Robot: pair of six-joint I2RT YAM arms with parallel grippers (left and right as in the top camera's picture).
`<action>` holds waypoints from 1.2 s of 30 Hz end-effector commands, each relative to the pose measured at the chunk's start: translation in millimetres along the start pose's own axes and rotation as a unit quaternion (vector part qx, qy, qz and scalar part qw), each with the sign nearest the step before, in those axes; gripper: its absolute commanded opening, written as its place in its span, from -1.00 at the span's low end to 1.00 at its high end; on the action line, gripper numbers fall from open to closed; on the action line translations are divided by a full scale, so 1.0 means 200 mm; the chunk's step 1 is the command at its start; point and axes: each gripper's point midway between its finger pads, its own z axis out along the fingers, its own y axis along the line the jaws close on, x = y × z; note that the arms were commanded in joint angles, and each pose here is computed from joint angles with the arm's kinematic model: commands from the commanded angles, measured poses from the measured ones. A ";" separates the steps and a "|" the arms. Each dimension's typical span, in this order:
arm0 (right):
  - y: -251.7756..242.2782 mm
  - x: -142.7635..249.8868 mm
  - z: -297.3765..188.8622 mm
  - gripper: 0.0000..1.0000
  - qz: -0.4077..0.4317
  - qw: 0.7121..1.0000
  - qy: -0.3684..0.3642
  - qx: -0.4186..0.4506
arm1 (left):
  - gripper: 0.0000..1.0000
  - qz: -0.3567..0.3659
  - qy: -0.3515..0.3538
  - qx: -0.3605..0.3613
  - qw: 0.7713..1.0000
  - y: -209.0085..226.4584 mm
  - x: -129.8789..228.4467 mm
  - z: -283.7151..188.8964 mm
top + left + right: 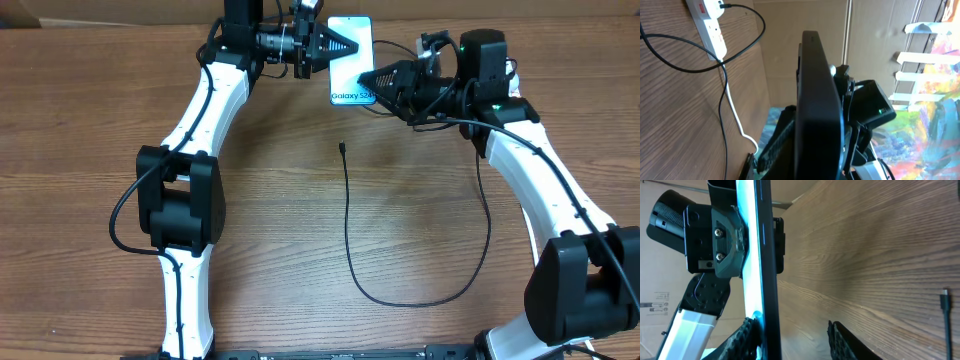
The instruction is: Plug charger to phone and switch on socket
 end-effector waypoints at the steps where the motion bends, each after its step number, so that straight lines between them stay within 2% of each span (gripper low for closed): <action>1: -0.07 -0.04 -0.01 -0.12 -0.016 1.000 -0.010 0.011 | -0.92 0.028 0.042 0.024 0.998 -0.14 0.08 -0.03; 8: 0.06 -0.01 -0.02 -0.14 -0.079 0.995 0.018 -0.055 | -0.91 0.011 0.060 0.030 0.998 -0.14 0.12 -0.03; 15: 0.15 0.10 0.02 -0.35 -0.106 0.988 0.061 -0.092 | -0.92 -0.004 0.061 0.030 0.998 -0.13 0.12 -0.02; 24: 0.14 0.22 0.12 -0.67 -0.092 0.990 0.086 -0.068 | -0.92 0.007 0.073 0.031 0.997 -0.13 0.16 0.04; 36: 0.14 0.16 0.09 -0.74 -0.103 0.989 0.072 -0.076 | -0.91 0.011 0.073 0.032 0.997 -0.13 0.16 0.04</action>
